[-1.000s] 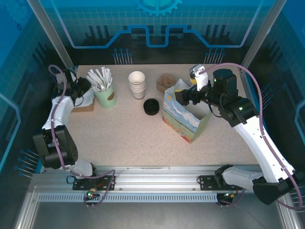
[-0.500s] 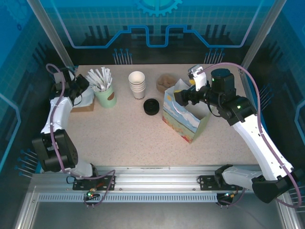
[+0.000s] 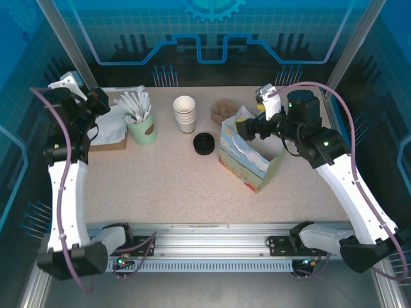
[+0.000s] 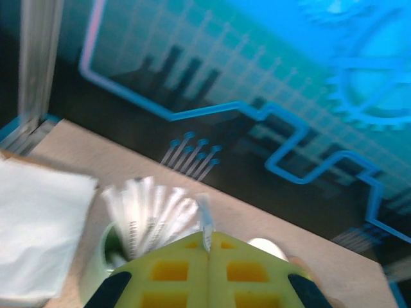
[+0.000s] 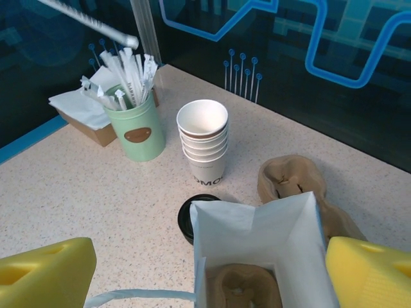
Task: Pack the takeout coffee
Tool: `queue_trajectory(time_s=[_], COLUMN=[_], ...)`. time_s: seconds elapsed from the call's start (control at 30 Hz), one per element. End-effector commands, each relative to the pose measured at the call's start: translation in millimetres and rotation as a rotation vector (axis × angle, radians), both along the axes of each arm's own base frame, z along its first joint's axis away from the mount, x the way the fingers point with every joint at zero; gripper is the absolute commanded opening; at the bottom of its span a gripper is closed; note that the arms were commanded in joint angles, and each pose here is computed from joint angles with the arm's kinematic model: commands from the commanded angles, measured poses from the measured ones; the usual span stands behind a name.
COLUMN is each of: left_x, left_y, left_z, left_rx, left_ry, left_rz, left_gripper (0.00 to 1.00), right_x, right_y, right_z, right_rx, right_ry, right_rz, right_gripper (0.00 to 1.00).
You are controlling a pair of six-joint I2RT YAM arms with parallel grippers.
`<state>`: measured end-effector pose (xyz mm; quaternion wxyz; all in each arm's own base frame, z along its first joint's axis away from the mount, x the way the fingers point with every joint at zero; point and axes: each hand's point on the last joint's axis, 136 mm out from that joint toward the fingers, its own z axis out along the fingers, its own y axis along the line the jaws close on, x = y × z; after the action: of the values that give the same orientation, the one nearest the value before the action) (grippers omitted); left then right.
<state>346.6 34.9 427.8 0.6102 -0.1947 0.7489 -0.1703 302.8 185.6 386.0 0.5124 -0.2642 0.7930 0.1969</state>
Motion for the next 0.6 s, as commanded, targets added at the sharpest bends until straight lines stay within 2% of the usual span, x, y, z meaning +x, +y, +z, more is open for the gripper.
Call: queue_trajectory(time_s=[0.0,0.17,0.3,0.4,0.57], left_x=[-31.8,-62.4,-74.8,-70.3,-45.9], left_y=[-46.8,-134.1,-197.5,-237.1,-274.9], left_z=[31.7,60.9,61.3,49.4,21.1], left_rx=[0.032,0.019,0.055,0.151,0.300], left_ry=[-0.066,-0.135,-0.124,-0.078,0.020], left_rz=[-0.168,-0.497,-0.717,-0.807,-0.846], left_gripper=[0.00,0.00,0.00,0.00,0.00], right_x=[-1.7,-0.6,-4.5,-9.3,-14.9], right_y=[-10.0,-39.2,-70.4,-87.9,-97.2], right_z=[13.6,25.8,39.4,44.9,41.7], right_rx=[-0.042,-0.079,-0.055,-0.030,-0.031], right_ry=[-0.031,-0.037,-0.039,-0.038,-0.032], right_rz=[-0.049,-0.168,-0.270,-0.320,-0.337], right_gripper=[0.94,0.94,0.95,0.95,0.95])
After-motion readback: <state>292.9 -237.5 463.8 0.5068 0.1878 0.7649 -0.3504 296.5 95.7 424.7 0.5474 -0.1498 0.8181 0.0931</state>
